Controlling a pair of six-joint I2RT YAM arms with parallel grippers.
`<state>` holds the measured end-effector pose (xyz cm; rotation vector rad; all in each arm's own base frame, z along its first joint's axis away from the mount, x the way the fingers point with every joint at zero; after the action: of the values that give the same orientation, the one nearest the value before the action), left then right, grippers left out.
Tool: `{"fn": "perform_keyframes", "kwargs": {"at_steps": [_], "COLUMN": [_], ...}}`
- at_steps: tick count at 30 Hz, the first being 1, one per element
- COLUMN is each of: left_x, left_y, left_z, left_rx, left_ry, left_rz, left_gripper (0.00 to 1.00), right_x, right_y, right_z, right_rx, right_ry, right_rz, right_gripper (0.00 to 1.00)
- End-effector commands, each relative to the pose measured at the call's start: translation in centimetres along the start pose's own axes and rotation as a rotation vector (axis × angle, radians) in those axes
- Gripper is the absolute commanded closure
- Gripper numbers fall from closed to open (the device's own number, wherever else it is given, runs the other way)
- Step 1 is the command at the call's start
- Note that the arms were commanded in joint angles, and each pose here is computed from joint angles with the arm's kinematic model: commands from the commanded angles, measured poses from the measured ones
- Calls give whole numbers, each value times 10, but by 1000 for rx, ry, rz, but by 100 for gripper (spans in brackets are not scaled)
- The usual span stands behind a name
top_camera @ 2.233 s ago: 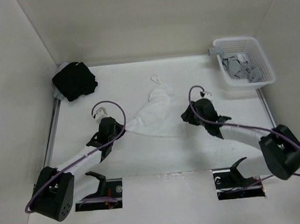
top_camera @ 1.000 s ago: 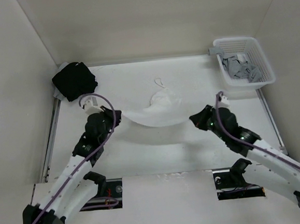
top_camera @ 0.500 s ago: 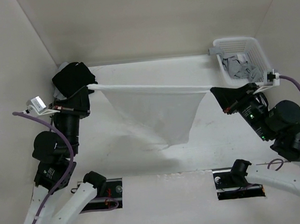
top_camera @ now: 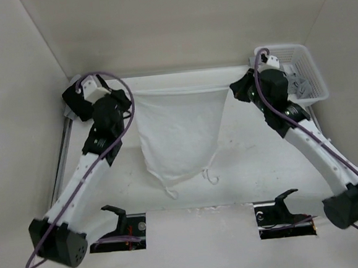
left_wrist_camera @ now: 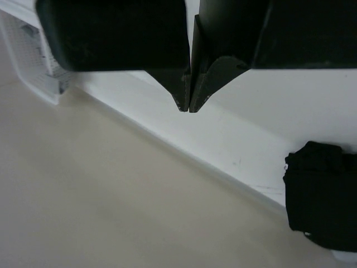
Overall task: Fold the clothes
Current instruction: Flatten the tank top out
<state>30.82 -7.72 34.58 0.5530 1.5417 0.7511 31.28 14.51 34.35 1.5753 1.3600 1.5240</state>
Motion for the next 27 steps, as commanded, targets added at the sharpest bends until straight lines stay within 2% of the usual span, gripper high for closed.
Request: {"fn": "perform_keyframes", "kwargs": {"at_steps": [1,4,7,9,12,15,18,22,27], "left_x": [-36,-47,-57,-60,-57,-43,-14,52,135], "left_y": [29,46,68,75,65,33,-3,-61,-113], "left_z": [42,63,64,61,57,53,40,5,-43], "left_rx": [-77,-71,-96,-103,-80,-17,45,148,264], "left_ry": [-74,-96,-131,-141,-135,-111,-68,35,189], "left_rz": [-60,-86,-107,-107,-96,-95,-101,-88,-46], "left_gripper": [100,100,100,100,100,100,99,99,99], "right_x": [26,36,40,38,33,20,11,-10,-32], "right_y": [68,101,123,127,115,81,24,-64,-171], "right_z": [18,29,28,24,20,23,21,14,-11], "right_rx": [-138,-163,-181,-190,-175,-126,-47,76,236], "right_ry": [167,194,198,197,195,174,177,153,127], "right_rz": [81,62,52,51,58,79,110,163,223], "right_gripper": [98,98,98,98,97,97,97,97,98]}}
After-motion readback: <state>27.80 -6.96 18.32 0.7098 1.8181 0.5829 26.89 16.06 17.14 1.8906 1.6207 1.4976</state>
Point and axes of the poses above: each gripper's point midway between its finger pads, its own z axis out along the fingers, its own x axis along the line the jaws close on, y = z × x, the point moved 5 cm from there along -z, back along the fingers, and after that the axes turned 7 degrees about -z, right-handed, at the moved point
